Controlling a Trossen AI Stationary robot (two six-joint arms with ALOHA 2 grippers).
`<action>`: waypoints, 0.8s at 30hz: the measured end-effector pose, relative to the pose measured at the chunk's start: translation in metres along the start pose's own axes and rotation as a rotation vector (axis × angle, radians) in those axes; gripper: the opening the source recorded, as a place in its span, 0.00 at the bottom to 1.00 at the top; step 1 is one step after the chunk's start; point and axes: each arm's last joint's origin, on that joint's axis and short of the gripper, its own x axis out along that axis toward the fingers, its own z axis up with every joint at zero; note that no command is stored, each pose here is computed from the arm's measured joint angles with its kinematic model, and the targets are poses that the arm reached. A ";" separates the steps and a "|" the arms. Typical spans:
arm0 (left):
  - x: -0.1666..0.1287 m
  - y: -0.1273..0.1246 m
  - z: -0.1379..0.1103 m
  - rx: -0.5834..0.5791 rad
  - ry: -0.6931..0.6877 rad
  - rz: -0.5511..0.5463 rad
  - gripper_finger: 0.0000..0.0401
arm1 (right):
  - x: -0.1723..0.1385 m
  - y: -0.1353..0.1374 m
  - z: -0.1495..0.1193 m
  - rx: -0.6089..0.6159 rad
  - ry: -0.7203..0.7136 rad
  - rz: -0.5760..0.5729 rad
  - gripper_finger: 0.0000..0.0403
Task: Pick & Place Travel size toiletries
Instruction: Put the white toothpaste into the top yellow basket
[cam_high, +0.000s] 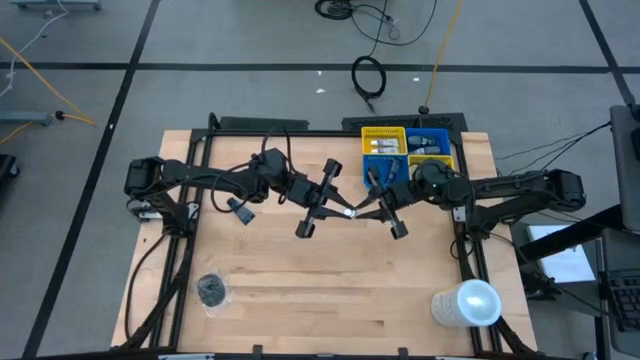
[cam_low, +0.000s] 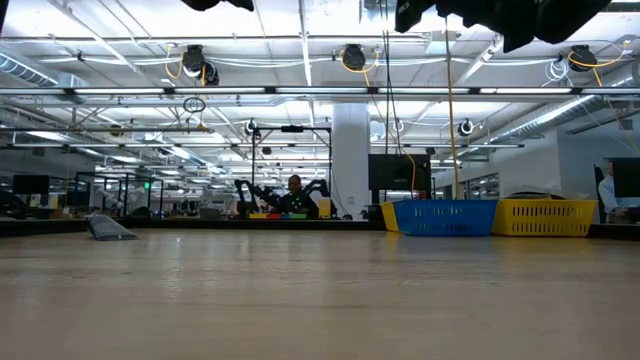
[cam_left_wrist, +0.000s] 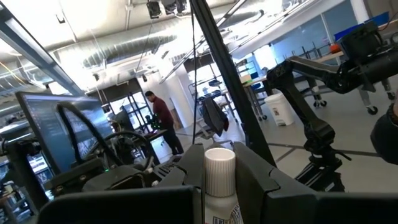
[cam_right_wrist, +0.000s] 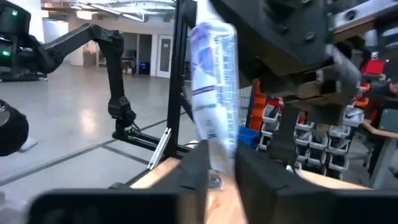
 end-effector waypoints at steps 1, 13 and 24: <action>0.000 0.000 0.000 -0.001 0.002 -0.001 0.10 | 0.000 0.000 0.000 -0.008 -0.003 0.004 0.10; 0.000 0.000 -0.002 -0.089 0.018 0.010 0.26 | 0.000 0.001 -0.002 -0.034 0.018 0.027 0.00; -0.009 0.010 0.008 -0.166 0.020 0.090 0.47 | -0.003 0.000 -0.002 -0.016 0.044 0.013 0.00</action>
